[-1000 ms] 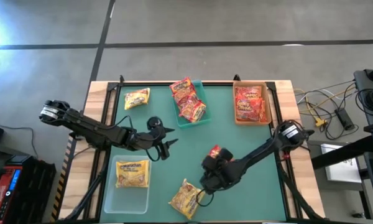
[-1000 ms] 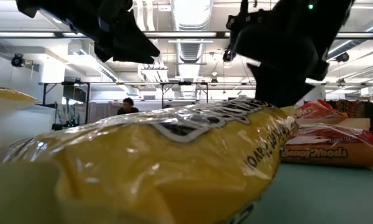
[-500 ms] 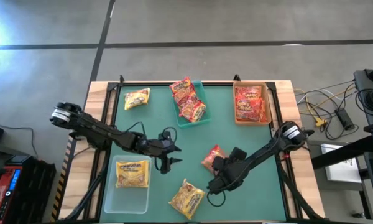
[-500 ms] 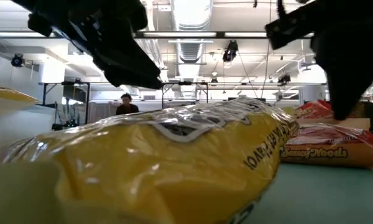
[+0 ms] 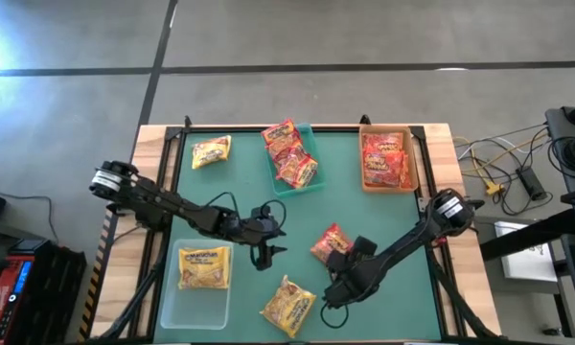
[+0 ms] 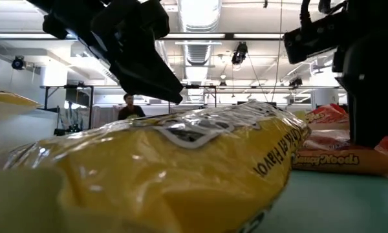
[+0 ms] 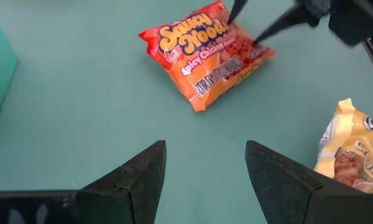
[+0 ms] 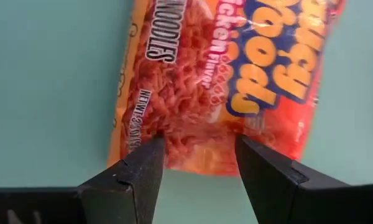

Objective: Sort Maruchan noodles
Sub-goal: Put the orange noodle pack into the orange bin

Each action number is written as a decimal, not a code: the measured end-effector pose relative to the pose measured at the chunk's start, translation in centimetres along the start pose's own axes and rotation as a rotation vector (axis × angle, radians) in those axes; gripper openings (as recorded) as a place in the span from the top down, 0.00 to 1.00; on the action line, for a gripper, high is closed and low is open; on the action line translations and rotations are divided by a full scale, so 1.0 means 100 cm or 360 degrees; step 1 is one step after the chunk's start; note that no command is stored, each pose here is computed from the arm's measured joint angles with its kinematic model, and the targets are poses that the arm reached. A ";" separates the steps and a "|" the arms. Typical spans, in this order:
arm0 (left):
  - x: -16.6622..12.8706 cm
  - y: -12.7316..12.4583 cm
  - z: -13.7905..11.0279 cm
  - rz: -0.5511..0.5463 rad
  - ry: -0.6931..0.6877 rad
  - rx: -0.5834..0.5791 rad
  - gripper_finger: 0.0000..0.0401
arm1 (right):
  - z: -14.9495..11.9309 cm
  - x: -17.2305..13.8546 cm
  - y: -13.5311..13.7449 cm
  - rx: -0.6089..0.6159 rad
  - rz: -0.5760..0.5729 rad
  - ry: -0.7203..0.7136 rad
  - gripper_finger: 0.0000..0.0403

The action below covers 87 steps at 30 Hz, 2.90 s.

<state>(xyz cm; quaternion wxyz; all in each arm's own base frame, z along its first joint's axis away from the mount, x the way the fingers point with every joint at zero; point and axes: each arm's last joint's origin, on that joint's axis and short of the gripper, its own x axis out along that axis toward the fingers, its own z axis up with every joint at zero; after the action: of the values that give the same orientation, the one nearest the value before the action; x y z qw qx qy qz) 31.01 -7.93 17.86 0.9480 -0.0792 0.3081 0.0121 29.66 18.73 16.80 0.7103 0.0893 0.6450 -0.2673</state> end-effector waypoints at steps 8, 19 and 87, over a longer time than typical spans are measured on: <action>-0.001 -0.002 0.005 -0.0012 -0.0027 -0.0042 0.49 | 0.007 0.019 0.009 0.0132 -0.0089 -0.0177 0.52; -0.001 -0.001 0.002 -0.0009 -0.0011 -0.0275 0.49 | 0.049 0.004 0.028 0.0342 0.0233 -0.0714 0.52; 0.024 0.008 -0.044 0.0010 0.0006 -0.0631 0.49 | 0.060 0.004 0.003 0.0347 0.0284 -0.0678 0.52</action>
<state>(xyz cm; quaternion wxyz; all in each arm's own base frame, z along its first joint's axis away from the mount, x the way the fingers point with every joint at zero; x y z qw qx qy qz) 30.34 -7.93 12.89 0.9131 -0.2635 0.3018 0.0755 35.02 16.01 17.23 0.8371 0.1636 0.4378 -0.2842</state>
